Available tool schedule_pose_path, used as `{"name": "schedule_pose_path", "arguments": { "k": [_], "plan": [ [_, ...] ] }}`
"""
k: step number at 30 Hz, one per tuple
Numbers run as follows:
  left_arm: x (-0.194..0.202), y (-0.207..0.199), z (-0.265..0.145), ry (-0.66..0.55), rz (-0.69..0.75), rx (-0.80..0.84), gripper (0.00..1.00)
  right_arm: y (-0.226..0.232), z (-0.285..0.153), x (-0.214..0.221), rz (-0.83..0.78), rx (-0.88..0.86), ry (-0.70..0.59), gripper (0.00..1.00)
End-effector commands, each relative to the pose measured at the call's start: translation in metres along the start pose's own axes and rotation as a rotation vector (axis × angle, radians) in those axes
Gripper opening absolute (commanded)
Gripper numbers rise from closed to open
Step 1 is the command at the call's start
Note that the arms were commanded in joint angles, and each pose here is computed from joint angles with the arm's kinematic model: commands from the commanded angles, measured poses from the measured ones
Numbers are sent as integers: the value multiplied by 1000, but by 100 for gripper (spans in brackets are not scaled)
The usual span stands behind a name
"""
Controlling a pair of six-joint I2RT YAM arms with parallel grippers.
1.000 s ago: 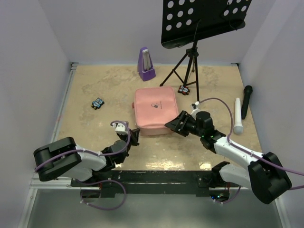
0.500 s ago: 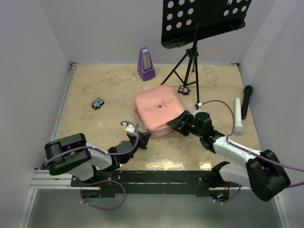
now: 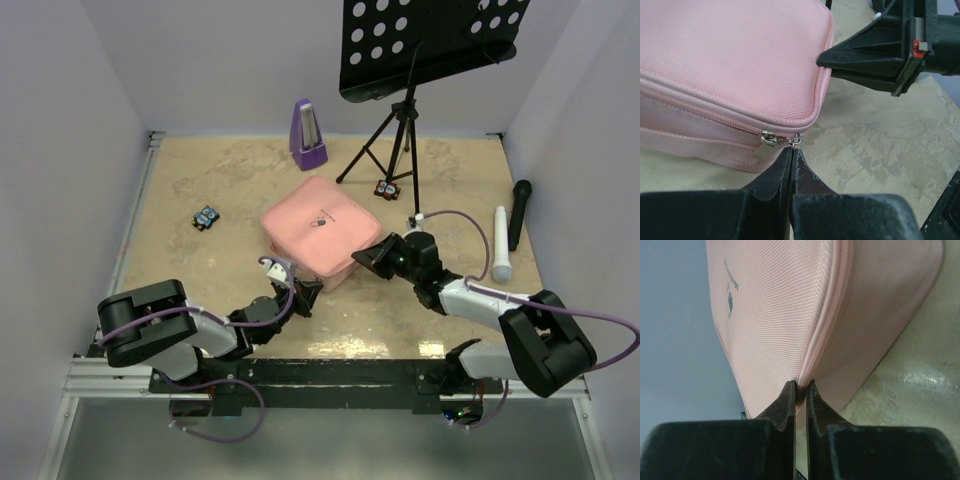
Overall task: Organize the medicine kit
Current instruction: Zip the medicine box at the center of the board.
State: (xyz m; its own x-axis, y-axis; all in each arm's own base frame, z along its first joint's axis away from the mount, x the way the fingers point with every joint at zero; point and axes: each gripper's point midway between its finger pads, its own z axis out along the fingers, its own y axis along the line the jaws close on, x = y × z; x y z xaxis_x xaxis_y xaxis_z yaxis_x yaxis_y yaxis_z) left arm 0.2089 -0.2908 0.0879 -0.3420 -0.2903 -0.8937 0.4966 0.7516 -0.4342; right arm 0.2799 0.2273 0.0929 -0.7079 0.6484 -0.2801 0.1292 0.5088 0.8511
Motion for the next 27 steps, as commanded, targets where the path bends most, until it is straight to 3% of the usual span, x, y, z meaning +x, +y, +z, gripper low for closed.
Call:
{"name": "schedule_pose_path", "arguments": {
  "k": [1, 16, 27],
  "plan": [
    [-13, -22, -3, -46, -23, 96, 0, -5, 9, -8, -33, 27, -40, 0],
    [-10, 11, -26, -33, -24, 11, 0, -13, 12, -18, -57, 53, -75, 0],
    [0, 65, -43, -15, -75, -198, 0, -12, 15, -22, -87, 44, -72, 0]
  ]
}}
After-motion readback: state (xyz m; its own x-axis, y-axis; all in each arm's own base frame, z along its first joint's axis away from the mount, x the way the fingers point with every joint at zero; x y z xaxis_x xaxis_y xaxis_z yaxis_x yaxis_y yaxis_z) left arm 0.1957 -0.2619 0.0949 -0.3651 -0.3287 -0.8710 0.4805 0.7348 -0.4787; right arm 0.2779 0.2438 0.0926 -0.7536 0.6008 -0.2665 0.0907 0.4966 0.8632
